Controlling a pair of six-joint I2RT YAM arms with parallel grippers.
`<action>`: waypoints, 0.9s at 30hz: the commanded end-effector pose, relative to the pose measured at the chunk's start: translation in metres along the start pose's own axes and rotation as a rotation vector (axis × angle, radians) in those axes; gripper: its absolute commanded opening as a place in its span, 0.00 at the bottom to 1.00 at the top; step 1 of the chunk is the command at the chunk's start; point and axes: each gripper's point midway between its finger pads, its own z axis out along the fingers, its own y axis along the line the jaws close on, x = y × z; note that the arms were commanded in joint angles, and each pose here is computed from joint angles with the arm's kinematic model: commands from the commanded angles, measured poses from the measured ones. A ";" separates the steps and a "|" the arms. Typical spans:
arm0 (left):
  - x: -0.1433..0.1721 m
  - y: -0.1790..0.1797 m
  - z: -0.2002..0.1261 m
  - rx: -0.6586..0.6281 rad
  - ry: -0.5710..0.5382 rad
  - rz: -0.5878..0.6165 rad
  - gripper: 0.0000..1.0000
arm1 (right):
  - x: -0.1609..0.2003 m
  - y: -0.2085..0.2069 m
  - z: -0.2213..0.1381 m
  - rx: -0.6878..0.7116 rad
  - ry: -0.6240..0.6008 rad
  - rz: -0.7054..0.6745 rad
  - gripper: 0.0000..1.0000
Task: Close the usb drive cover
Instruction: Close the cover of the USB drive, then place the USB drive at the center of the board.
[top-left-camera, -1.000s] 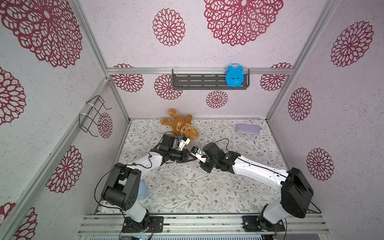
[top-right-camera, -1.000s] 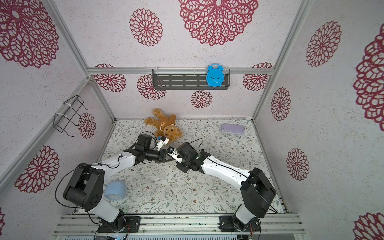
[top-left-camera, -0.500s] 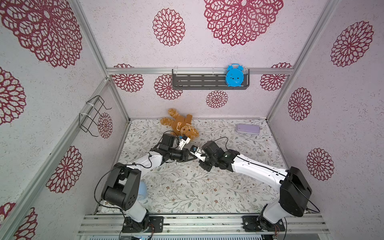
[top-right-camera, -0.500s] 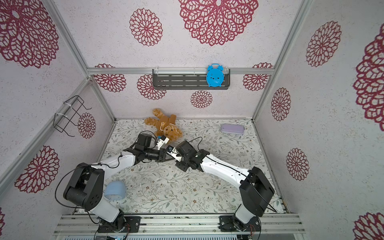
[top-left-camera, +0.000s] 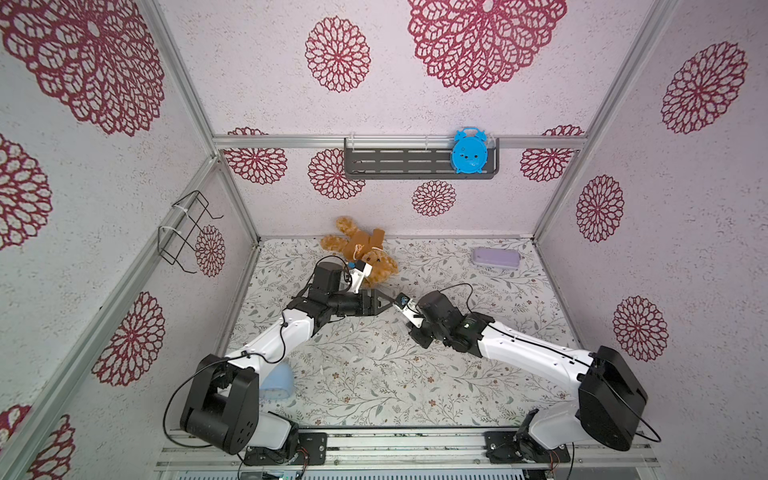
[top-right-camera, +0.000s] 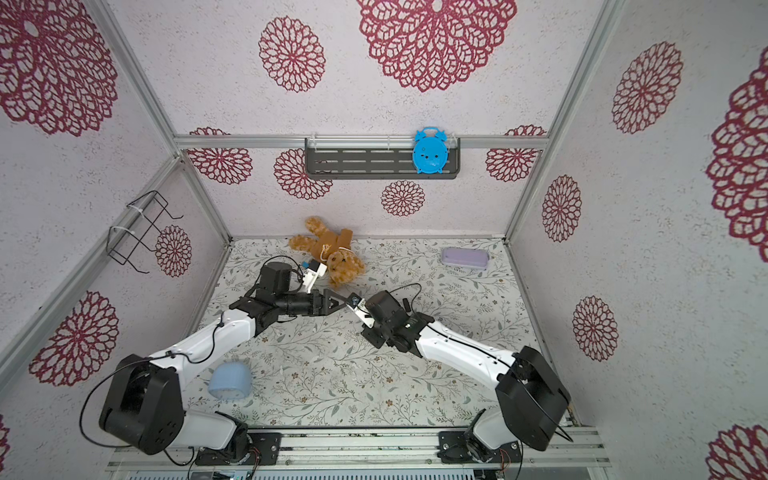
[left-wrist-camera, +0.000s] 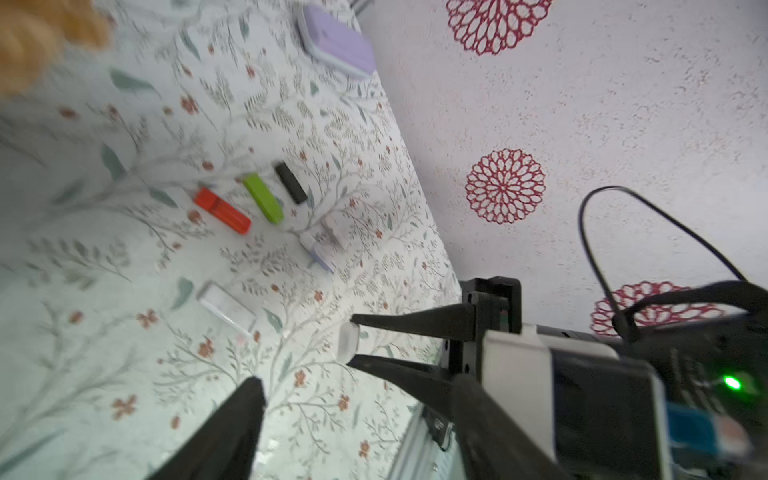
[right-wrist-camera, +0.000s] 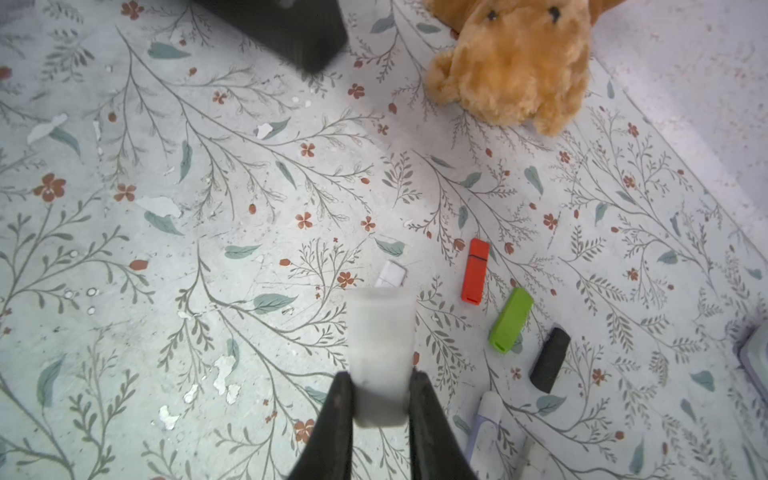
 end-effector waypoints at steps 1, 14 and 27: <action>-0.014 0.022 -0.018 -0.160 -0.129 0.034 0.92 | 0.026 -0.010 0.005 0.031 0.039 0.187 0.17; -0.031 0.072 -0.116 -0.647 -0.542 0.118 0.97 | 0.108 -0.004 0.045 0.056 0.414 0.368 0.19; -0.042 0.109 -0.168 -1.016 -0.637 0.201 0.97 | 0.095 -0.009 0.041 0.066 0.398 0.352 0.44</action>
